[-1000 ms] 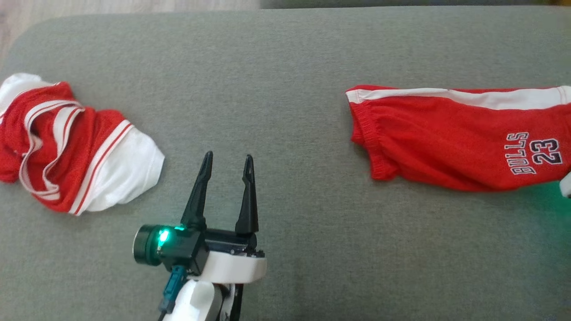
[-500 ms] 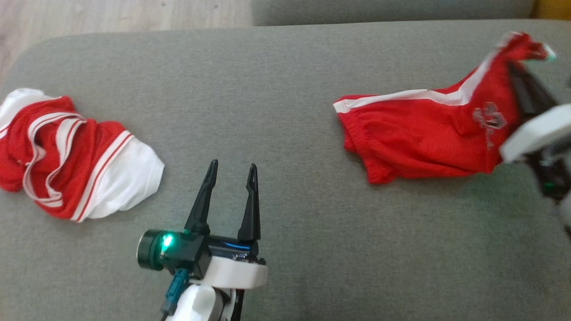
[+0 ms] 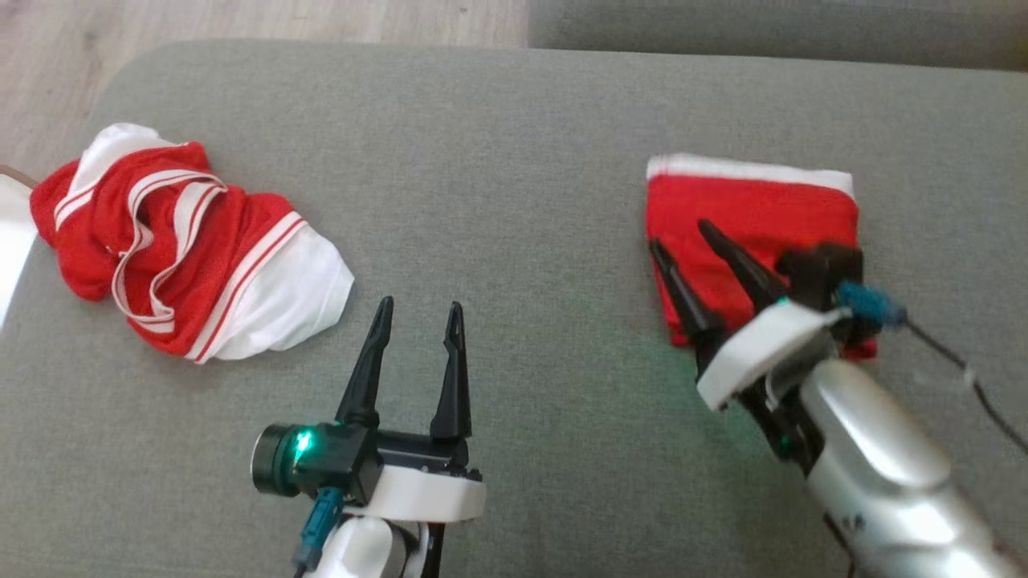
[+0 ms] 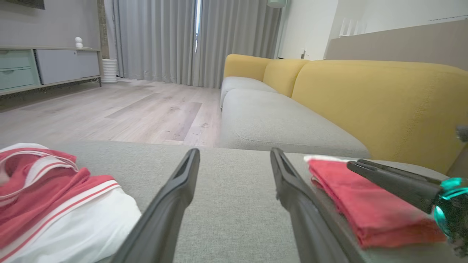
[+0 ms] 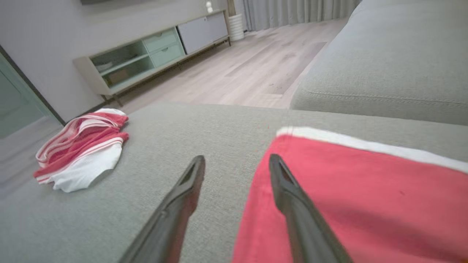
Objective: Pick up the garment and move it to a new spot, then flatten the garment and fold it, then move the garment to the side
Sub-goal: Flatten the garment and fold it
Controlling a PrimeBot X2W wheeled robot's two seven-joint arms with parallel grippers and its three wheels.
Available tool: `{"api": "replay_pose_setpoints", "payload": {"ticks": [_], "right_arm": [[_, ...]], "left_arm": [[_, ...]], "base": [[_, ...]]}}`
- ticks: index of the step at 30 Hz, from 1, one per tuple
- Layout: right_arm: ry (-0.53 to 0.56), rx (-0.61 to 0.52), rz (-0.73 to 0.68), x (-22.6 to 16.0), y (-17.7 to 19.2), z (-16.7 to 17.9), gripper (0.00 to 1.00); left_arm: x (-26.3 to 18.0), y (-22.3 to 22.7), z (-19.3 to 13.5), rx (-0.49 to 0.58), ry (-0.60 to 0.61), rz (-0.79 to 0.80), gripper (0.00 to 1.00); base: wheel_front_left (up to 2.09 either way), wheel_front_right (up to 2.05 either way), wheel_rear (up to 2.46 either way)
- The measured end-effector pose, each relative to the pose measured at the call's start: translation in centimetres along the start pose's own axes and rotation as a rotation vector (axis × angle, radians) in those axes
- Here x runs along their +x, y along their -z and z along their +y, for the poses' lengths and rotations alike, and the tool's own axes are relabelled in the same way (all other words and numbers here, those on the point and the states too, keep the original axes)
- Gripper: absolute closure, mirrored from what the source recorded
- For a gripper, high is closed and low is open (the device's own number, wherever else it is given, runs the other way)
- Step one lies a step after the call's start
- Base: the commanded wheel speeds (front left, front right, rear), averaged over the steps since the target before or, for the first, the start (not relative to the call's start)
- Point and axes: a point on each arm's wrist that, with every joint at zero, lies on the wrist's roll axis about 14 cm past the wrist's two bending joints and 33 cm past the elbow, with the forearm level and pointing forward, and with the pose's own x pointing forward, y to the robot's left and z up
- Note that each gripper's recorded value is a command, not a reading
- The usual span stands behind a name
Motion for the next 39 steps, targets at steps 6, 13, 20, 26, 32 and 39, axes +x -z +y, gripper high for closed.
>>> {"api": "replay_pose_setpoints", "payload": {"ticks": [6, 13, 20, 26, 32, 39], "right_arm": [[0.073, -0.018, -0.15, -2.8, -2.5, -1.3, 0.0], [0.29, -0.07, -0.287, -10.0, -4.8, -5.8, 0.0], [0.431, -0.118, -0.252, -16.9, -2.2, -6.4, 0.0], [0.481, -0.082, -0.223, -19.0, -0.2, -6.1, 0.0], [0.485, -0.075, -0.225, -19.0, -0.1, -6.1, 0.0], [0.487, -0.063, -0.231, -19.0, -0.1, -6.0, 0.0]], "left_arm": [[-0.7, -0.9, 0.4, 0.002, -0.021, -0.027, 0.0], [-2.3, -2.0, 1.0, 0.015, -0.051, -0.067, 0.0], [-5.1, -1.7, 1.1, 0.039, -0.07, -0.058, 0.0], [-5.8, -1.2, 0.7, 0.067, -0.054, -0.046, 0.0], [-5.8, -1.3, 1.0, 0.078, -0.055, -0.051, 0.0], [-5.9, -1.3, 1.1, 0.079, -0.055, -0.049, 0.0]], "base": [[0.0, 0.0, 0.0], [0.0, 0.0, 0.0], [0.0, 0.0, 0.0], [0.0, 0.0, 0.0], [0.0, 0.0, 0.0], [0.0, 0.0, 0.0]]}}
